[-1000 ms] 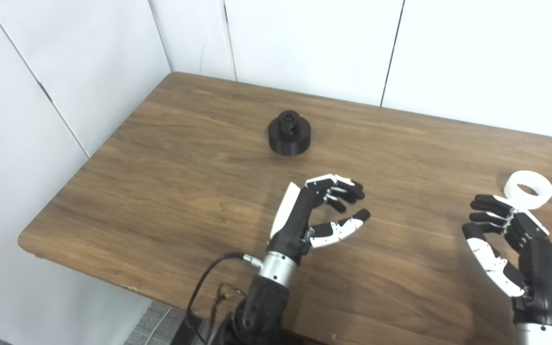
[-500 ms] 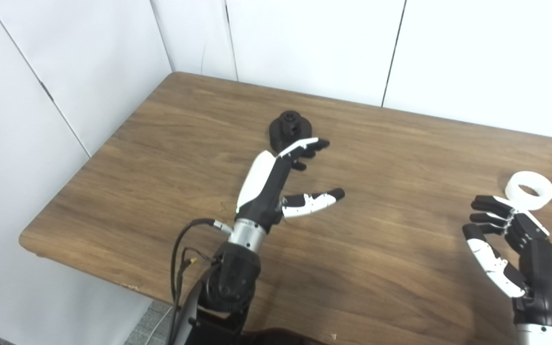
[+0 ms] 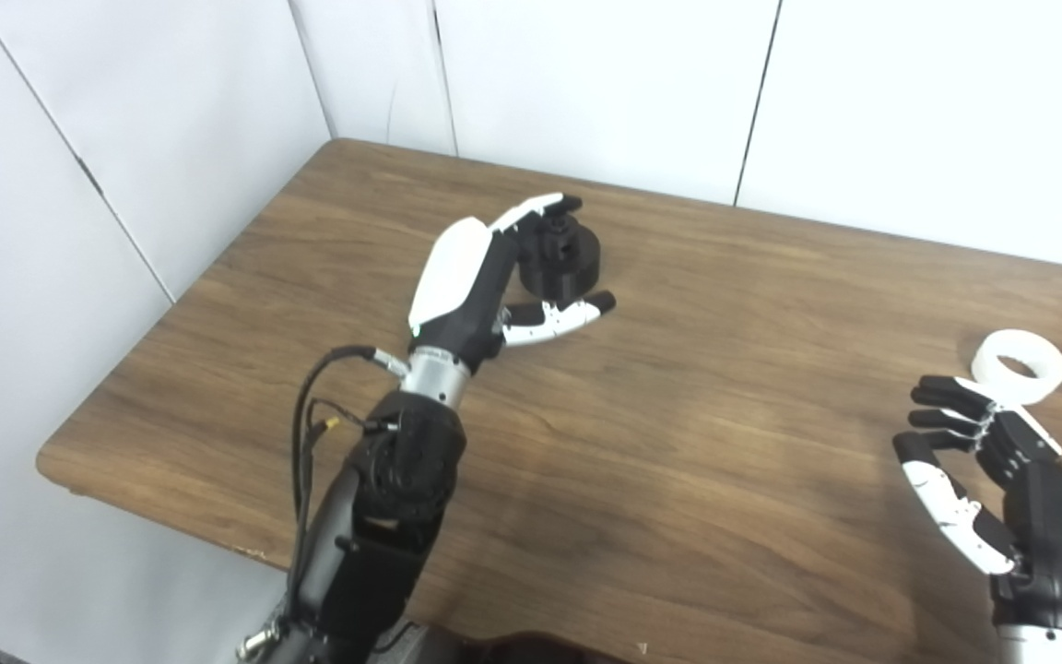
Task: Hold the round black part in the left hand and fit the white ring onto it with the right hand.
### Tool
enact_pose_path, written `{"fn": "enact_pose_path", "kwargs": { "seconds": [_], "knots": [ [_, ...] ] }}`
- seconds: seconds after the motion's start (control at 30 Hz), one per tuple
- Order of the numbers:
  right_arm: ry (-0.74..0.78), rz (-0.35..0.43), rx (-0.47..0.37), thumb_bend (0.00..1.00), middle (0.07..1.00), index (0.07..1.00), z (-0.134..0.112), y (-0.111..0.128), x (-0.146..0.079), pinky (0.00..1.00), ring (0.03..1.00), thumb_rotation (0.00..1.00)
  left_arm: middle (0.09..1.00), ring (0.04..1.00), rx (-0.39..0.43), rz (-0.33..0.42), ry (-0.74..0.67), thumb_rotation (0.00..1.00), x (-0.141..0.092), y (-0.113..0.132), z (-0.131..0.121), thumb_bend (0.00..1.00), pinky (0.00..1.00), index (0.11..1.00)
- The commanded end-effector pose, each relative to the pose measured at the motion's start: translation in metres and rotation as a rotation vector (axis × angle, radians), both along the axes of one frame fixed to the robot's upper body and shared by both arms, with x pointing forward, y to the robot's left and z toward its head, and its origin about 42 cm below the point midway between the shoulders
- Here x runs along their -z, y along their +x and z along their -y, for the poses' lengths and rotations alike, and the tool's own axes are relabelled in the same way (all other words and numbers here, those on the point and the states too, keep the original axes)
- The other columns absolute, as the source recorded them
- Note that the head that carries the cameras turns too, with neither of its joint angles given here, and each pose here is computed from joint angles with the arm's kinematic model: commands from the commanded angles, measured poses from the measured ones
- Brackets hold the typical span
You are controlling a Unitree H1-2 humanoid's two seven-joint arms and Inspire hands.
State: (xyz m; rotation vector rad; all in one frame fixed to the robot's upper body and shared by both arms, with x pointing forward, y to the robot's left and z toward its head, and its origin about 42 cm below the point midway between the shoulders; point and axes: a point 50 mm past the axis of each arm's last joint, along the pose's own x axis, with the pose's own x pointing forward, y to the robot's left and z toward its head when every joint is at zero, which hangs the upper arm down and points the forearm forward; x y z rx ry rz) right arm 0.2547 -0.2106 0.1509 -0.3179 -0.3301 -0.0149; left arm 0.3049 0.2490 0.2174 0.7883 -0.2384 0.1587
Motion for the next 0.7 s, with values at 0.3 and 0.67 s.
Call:
{"fn": "enact_pose_path", "kwargs": {
  "seconds": [0.3,0.67],
  "knots": [
    [0.024,0.0,-0.002,0.55,0.676,0.679,0.002,-0.018,0.006,0.54,0.621,0.46,0.854,0.825,-0.043,0.048,0.109,0.33,-0.018,0.039,-0.024,0.7,0.7,0.821],
    [0.018,0.003,-0.006,0.55,0.677,0.682,0.003,-0.02,0.005,0.55,0.626,0.46,0.842,0.809,-0.086,0.014,0.203,0.32,-0.009,0.074,-0.04,0.71,0.66,0.802]
  ]
}}
